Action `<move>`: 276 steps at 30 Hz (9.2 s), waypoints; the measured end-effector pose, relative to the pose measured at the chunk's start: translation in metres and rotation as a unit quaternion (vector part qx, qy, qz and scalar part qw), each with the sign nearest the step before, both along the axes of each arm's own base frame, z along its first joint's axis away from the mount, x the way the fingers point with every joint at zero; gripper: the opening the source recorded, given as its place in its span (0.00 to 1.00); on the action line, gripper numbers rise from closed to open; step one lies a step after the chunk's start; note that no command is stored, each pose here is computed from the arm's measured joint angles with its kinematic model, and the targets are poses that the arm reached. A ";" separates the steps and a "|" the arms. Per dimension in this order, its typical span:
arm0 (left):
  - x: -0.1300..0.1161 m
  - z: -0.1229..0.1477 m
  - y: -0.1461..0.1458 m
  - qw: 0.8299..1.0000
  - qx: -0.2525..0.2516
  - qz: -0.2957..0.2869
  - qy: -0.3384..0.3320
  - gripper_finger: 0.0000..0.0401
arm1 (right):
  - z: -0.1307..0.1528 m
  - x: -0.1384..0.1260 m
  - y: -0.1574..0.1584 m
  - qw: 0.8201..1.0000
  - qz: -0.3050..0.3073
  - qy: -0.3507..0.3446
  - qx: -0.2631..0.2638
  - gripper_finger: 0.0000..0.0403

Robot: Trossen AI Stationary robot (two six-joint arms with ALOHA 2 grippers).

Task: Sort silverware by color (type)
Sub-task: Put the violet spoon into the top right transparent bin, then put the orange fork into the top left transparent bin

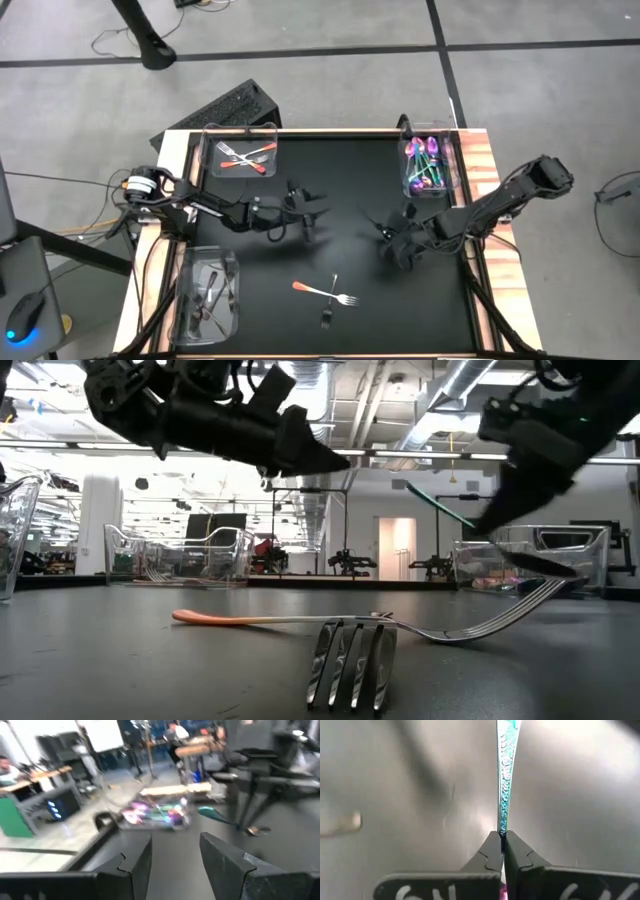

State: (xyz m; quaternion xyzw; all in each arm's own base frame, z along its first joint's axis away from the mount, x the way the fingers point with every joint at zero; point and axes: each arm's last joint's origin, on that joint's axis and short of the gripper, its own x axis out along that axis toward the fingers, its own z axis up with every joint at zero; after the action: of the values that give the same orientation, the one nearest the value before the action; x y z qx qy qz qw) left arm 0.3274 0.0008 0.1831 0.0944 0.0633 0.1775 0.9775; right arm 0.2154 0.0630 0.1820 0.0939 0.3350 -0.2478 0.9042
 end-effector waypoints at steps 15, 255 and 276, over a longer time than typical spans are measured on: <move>-0.001 -0.008 -0.012 0.998 -0.057 -0.032 0.022 0.39 | 0.012 0.002 -0.004 0.999 -0.012 -0.047 -0.012 0.02; -0.187 0.025 0.140 0.831 -0.076 0.275 0.478 0.00 | 0.006 0.141 0.033 0.989 0.069 -0.016 -0.129 0.28; -0.184 0.030 0.147 0.820 -0.053 0.361 0.440 0.26 | 0.004 0.139 0.032 0.990 0.062 -0.009 -0.123 0.28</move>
State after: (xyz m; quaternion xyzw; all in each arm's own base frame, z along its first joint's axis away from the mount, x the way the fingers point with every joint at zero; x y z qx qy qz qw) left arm 0.1433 0.1482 0.2128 0.0814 0.5255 0.4539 0.7150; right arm 0.3548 0.0953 0.1865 -0.0368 0.2991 -0.2296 0.9254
